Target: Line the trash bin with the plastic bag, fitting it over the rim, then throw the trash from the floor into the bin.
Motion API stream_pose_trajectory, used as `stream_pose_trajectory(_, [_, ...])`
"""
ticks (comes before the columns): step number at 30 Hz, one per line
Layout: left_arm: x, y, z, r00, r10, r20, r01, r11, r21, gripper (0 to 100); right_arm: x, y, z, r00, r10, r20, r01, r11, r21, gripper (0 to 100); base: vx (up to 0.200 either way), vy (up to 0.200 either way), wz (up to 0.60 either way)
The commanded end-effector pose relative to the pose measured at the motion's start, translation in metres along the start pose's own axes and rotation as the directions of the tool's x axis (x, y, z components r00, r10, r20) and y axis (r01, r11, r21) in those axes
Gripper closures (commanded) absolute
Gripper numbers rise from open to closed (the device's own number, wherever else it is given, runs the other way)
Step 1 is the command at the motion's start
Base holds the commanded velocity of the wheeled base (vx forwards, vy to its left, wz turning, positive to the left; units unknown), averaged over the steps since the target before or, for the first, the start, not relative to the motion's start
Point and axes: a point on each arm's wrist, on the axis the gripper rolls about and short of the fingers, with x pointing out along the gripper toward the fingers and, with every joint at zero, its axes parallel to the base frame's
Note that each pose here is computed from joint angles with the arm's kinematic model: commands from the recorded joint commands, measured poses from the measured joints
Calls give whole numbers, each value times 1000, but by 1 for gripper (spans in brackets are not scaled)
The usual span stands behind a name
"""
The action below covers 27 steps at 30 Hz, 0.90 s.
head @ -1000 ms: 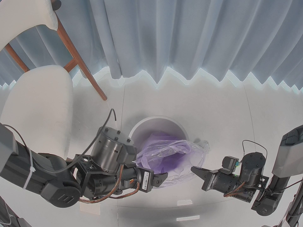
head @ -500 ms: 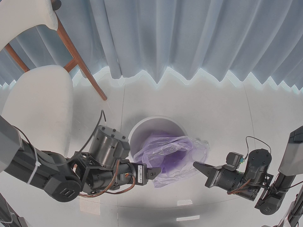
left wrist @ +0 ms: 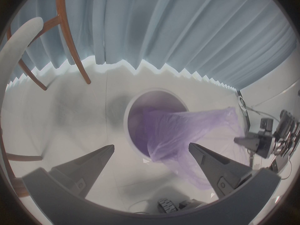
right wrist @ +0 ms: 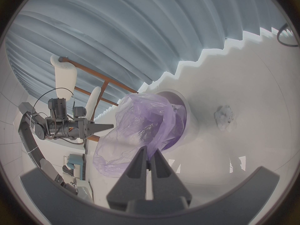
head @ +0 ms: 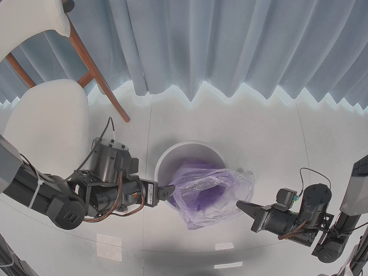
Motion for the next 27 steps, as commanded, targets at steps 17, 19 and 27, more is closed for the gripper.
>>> stream_pose_trajectory(17, [17, 17, -11, 998, 0, -68, 4, 998, 60, 0, -1, 1, 0, 1000, 3, 10, -3, 1000, -4, 100, 0, 0, 0])
stream_pose_trajectory(19, [16, 14, -12, 997, -8, -73, 12, 998, 65, 0, -1, 1, 0, 1000, 3, 10, -3, 1000, -4, 100, 0, 0, 0])
stream_pose_trajectory(27, [24, 16, -16, 996, 5, -92, 1, 998, 63, 0, -1, 1, -1, 1000, 4, 6, -4, 1000, -5, 100, 0, 0, 0])
